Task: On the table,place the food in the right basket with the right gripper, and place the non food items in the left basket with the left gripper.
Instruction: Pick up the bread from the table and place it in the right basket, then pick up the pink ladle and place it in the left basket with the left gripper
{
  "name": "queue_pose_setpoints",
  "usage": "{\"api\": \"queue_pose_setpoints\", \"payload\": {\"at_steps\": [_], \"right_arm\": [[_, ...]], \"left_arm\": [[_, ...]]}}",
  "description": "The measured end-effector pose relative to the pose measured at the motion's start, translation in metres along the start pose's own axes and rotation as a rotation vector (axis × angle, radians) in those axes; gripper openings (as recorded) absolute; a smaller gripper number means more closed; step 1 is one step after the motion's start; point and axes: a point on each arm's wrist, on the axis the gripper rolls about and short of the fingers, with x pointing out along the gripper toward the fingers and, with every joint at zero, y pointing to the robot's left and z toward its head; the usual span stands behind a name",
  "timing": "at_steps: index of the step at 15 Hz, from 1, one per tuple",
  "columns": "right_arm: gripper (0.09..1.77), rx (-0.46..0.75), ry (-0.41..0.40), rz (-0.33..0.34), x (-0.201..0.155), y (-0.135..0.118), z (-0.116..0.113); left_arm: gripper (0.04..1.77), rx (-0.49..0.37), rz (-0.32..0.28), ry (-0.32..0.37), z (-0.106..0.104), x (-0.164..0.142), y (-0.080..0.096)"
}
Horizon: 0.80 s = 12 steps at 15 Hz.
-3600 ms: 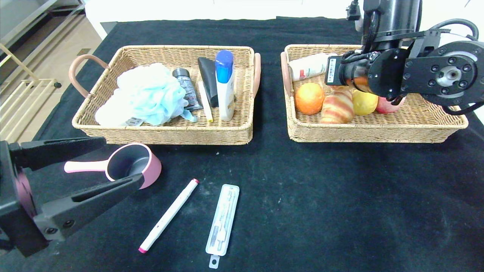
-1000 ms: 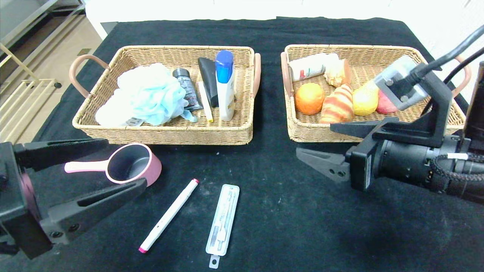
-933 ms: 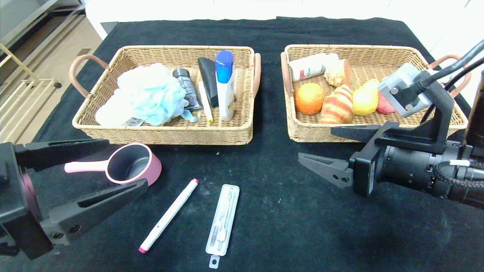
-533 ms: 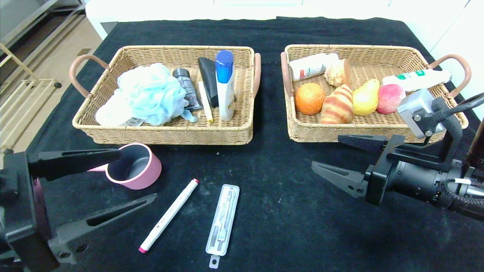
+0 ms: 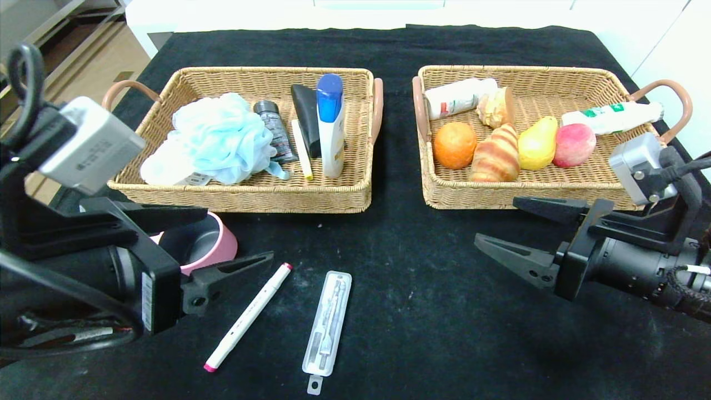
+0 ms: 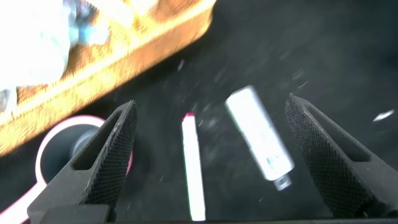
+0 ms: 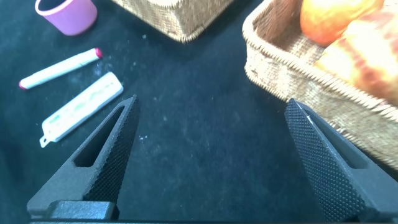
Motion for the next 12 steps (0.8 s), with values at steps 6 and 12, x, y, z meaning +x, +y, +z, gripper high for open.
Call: {"api": "queue_pose_setpoints", "payload": {"at_steps": [6,12], "right_arm": [[1.70,-0.013,-0.037,-0.004,-0.010,0.002,0.009],[1.70,-0.012,-0.034,-0.003,-0.010,0.003,0.008]], "left_arm": [[1.72,-0.015,0.109,0.257,0.006,0.017,0.007],[1.72,-0.104,0.227,0.392,0.010,0.035,0.027]]}}
